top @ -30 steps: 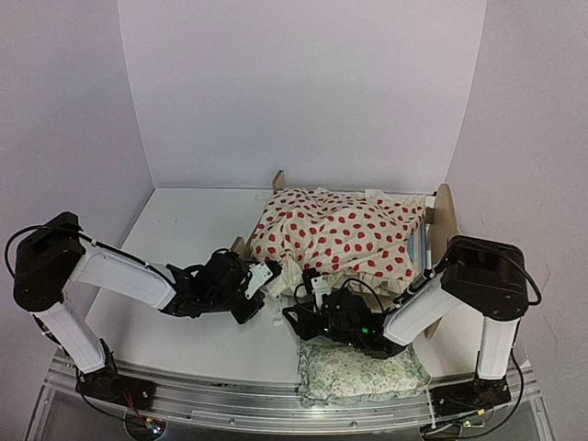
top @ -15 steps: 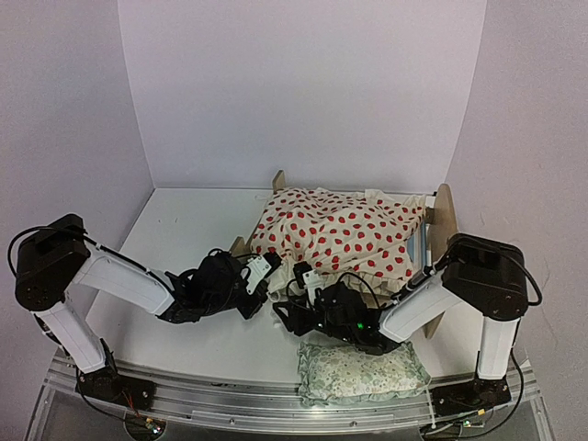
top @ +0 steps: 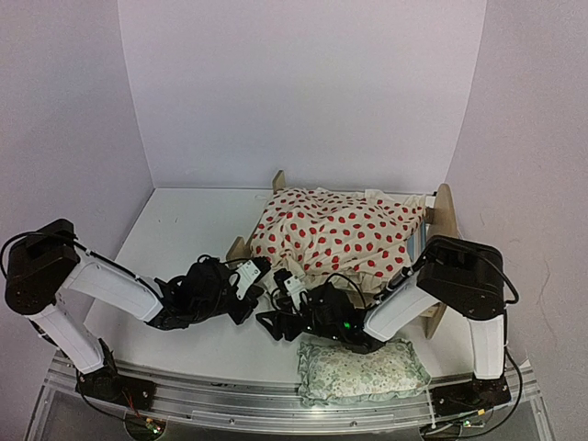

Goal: Set up the pet bed
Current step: Tie the left ropes of the mattress closest to the robot on the bed frame.

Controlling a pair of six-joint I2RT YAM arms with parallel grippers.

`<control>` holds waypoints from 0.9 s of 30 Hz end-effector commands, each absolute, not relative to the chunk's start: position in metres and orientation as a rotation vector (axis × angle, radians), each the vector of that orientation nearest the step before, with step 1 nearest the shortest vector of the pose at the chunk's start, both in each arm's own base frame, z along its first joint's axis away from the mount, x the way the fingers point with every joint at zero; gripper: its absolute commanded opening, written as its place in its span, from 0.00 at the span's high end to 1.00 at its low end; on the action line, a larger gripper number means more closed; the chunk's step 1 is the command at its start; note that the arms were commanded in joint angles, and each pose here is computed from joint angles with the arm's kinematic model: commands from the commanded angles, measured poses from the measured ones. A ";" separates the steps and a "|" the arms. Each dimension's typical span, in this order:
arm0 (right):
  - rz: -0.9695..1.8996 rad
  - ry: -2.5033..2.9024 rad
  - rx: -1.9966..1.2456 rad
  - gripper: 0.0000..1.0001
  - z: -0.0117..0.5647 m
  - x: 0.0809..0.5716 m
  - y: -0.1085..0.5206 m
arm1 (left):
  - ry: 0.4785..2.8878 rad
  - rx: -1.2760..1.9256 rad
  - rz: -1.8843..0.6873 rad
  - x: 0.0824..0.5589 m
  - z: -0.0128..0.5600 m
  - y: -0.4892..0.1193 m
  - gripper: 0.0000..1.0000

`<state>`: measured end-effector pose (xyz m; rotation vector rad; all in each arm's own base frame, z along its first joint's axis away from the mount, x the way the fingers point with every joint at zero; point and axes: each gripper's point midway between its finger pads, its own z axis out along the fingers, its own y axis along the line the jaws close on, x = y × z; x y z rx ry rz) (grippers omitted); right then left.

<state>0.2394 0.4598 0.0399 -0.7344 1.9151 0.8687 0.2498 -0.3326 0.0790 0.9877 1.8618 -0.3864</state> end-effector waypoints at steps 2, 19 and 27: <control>1.021 1.827 -0.813 0.23 0.057 0.237 0.469 | 1.790 0.902 -0.456 0.255 0.109 -0.331 1.00; 0.992 1.893 -0.762 0.18 0.046 0.239 0.449 | 1.742 0.900 -0.504 0.248 0.122 -0.317 1.00; 1.006 1.801 -0.792 0.18 0.051 0.254 0.481 | 1.741 0.902 -0.499 0.248 0.123 -0.315 1.00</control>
